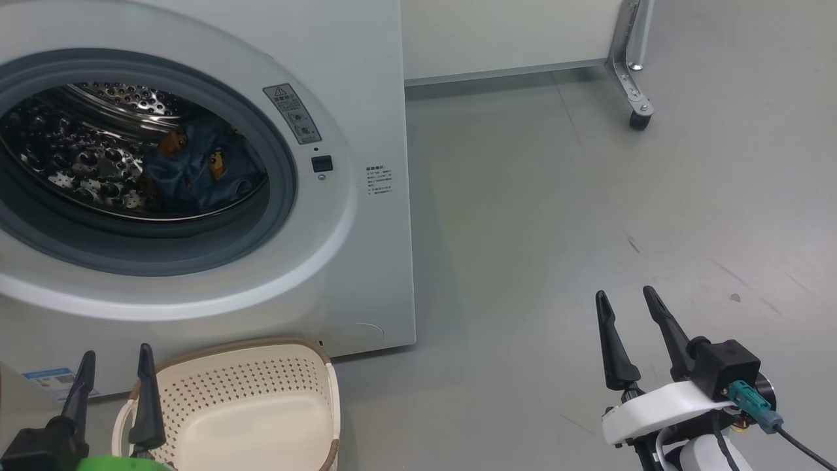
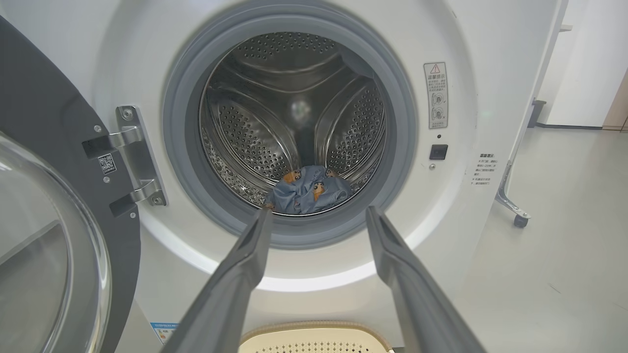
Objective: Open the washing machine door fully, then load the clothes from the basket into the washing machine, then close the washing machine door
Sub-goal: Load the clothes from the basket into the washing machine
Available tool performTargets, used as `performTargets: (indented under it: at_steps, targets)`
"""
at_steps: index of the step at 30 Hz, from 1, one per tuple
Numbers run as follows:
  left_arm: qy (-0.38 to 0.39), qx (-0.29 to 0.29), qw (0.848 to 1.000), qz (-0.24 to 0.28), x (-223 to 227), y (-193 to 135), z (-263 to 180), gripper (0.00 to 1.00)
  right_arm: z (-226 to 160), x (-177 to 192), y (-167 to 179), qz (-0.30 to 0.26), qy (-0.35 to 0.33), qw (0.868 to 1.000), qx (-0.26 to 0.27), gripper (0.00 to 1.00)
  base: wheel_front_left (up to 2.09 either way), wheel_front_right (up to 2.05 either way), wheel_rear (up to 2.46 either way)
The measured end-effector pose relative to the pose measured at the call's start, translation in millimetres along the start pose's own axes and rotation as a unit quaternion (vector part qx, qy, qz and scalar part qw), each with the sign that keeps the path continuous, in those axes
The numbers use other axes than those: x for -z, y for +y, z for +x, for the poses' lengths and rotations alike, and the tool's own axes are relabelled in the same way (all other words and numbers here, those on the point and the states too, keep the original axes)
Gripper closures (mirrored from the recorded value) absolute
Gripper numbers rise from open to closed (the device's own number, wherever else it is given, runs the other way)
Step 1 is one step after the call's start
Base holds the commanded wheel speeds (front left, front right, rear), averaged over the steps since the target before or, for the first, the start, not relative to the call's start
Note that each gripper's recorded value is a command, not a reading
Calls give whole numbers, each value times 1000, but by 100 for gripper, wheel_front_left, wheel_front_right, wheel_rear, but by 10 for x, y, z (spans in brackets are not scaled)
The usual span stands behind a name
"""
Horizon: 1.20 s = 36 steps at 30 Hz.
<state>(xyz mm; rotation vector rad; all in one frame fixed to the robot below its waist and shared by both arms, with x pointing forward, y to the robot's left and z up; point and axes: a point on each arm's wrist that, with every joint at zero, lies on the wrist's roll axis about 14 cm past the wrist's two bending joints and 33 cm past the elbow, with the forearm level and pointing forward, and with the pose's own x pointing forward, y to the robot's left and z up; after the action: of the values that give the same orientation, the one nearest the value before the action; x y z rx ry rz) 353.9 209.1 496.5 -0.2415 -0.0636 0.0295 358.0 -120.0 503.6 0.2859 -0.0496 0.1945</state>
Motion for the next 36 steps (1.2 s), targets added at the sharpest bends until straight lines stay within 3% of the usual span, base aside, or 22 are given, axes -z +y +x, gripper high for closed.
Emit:
performTargets:
  at_steps: [36]
  targets:
    - [3, -5, 1000, 2, 17, -18, -218, 0, -27, -38, 15, -1, -6, 1000, -4, 0, 0, 0, 0]
